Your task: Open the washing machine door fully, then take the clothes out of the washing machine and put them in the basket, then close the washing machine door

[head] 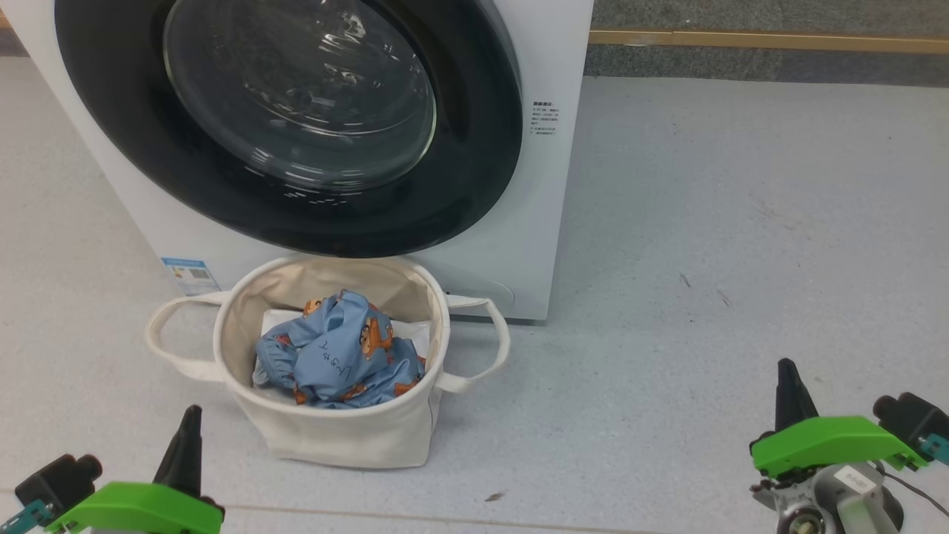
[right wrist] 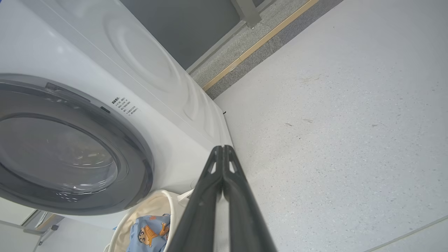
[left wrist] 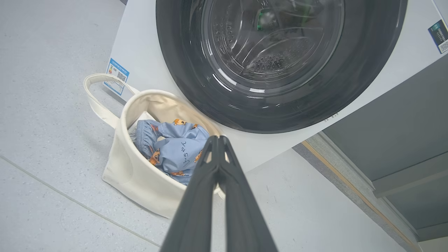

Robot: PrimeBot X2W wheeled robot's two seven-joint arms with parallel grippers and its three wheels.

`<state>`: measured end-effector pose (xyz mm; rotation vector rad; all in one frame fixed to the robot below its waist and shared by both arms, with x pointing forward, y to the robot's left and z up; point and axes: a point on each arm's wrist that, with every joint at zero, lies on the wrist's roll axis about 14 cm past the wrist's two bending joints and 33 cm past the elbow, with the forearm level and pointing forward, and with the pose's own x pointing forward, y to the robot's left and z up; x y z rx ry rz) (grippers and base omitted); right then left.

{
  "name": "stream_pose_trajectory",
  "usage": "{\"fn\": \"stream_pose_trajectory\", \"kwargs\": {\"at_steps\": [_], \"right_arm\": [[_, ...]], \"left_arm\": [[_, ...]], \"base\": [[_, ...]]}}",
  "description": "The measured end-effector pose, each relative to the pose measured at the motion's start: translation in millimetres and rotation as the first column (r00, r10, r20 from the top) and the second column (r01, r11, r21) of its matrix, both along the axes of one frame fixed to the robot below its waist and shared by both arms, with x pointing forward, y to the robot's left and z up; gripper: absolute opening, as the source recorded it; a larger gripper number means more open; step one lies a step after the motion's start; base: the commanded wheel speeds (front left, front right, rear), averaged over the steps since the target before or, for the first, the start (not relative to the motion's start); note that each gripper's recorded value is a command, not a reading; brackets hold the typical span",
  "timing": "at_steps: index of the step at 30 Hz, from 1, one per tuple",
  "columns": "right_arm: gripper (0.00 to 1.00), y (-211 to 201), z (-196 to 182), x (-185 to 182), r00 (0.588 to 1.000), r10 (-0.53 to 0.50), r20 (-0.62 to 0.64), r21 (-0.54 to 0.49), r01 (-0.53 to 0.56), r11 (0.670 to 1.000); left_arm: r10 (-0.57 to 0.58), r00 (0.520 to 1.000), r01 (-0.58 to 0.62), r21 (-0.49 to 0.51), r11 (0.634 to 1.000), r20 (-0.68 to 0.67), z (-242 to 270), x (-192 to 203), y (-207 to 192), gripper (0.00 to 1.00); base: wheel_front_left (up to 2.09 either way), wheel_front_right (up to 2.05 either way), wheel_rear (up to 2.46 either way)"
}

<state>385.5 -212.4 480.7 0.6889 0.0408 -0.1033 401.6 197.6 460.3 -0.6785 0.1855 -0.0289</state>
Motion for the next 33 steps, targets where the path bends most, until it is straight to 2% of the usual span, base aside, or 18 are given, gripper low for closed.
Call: {"fn": "stream_pose_trajectory", "kwargs": {"at_steps": [15,33], "right_arm": [[0.00,-0.1,-4.0,-2.7,1.000,-0.015,-0.010,0.172,0.017,0.985],[0.00,1.3,1.1,0.3,1.000,-0.020,0.006,0.362,0.016,0.932]], "left_arm": [[0.040,0.999,-0.043,-0.172,0.984,-0.021,0.3,-5.3,-3.2,0.00],[0.079,0.996,-0.084,-0.360,0.929,-0.030,6.2,-8.1,-6.4,0.00]], "base": [[0.00,0.00,0.00],[0.00,0.00,0.00]]}}
